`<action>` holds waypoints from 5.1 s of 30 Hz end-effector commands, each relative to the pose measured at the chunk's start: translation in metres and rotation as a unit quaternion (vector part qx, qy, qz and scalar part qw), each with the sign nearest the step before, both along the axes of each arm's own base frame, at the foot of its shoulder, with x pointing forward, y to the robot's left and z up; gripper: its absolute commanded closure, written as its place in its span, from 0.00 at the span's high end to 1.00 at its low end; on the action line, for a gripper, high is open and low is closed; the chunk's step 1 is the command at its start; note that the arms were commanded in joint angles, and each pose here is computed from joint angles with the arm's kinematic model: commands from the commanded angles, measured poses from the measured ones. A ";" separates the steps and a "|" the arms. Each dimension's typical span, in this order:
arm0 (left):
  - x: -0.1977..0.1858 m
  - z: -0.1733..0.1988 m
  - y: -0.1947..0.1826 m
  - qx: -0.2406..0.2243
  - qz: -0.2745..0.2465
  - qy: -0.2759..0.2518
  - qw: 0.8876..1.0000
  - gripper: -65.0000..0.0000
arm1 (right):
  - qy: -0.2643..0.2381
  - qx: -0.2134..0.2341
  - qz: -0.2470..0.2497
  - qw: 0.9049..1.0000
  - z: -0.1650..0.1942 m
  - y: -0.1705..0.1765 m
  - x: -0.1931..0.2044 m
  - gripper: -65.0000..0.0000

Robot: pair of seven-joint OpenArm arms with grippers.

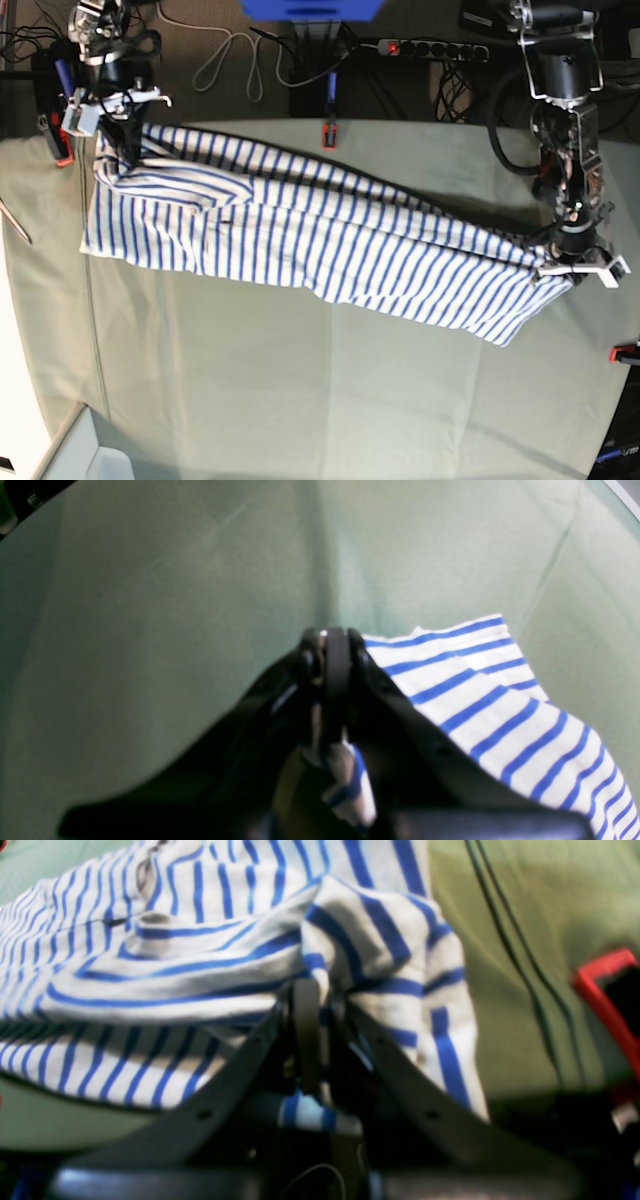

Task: Layout the t-shirt on the table in an organized manner, then fold the t-shirt properly
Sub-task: 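Lift the strip end with the right gripper and pull it toward the robot, then carry the strip end with the left gripper over toward the right gripper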

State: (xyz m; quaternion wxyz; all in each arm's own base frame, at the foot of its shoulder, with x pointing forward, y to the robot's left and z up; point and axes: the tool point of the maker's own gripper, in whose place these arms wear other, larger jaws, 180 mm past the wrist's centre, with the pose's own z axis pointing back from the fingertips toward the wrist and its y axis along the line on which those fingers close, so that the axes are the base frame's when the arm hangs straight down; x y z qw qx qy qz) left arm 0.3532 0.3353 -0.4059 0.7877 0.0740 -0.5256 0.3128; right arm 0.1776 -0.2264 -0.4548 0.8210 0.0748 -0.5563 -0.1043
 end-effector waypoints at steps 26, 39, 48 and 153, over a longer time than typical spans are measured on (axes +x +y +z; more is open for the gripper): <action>0.019 0.046 -0.006 -0.027 0.004 -0.084 0.996 0.58 | -0.082 -0.050 -0.001 0.995 0.064 -0.016 0.012 0.46; 0.060 -0.002 -0.024 -0.039 -0.026 -0.004 0.999 0.58 | -0.118 -0.034 0.052 0.991 0.079 0.023 0.048 0.47; 0.049 -0.029 -0.028 -0.046 -0.025 0.035 0.998 0.58 | -0.031 -0.030 0.087 0.995 0.051 0.038 0.073 0.47; -0.066 0.049 -0.457 -0.112 -0.540 -0.057 0.832 0.71 | 0.001 -0.044 0.074 0.996 0.039 0.010 0.076 0.47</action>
